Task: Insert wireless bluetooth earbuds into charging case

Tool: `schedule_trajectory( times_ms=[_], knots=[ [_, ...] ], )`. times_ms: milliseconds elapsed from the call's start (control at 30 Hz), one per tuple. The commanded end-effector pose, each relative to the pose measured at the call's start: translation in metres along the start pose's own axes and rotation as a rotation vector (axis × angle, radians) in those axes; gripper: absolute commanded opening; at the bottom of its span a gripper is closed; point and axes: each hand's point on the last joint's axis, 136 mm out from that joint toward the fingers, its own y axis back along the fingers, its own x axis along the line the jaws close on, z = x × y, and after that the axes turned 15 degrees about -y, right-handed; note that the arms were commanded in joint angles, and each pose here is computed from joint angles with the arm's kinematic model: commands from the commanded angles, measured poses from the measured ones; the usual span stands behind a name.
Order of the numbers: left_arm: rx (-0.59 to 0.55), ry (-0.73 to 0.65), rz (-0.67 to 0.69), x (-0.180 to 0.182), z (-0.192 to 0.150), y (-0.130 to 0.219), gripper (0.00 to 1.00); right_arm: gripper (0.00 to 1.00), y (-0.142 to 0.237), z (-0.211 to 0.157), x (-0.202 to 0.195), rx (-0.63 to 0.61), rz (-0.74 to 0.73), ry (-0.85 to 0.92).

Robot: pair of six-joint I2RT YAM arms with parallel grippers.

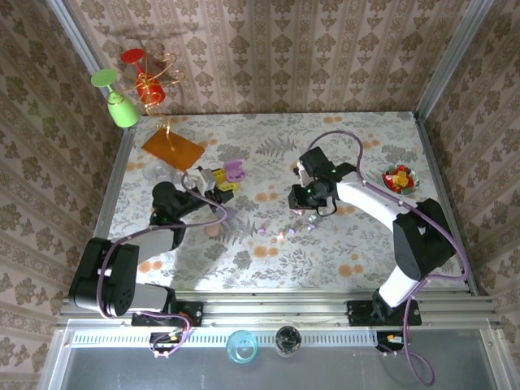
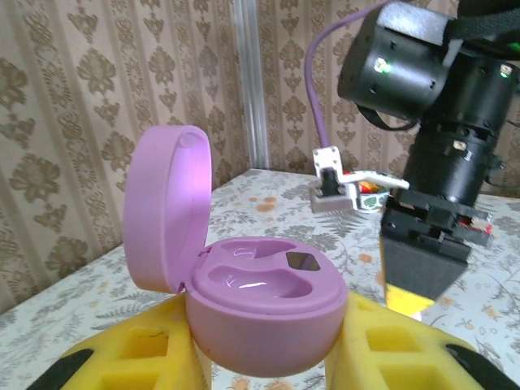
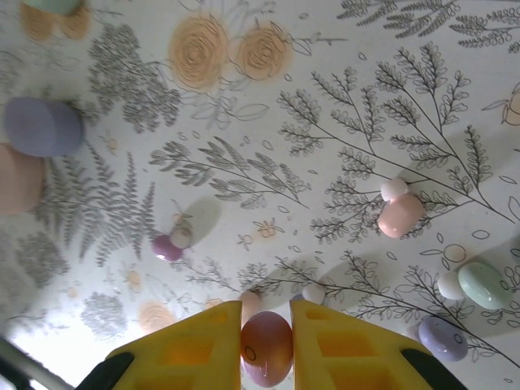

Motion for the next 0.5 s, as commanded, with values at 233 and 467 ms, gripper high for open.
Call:
schedule_trajectory(
  times_ms=[233,467],
  knots=[
    [-0.041,0.007,-0.118,-0.019,0.008,-0.024,0.31,0.22,0.045,0.0,0.034,-0.019,0.218,0.044],
    [-0.077,0.016,-0.197,-0.037,0.011,-0.035,0.31,0.22,0.084,-0.002,0.076,-0.078,0.408,0.205]
  ],
)
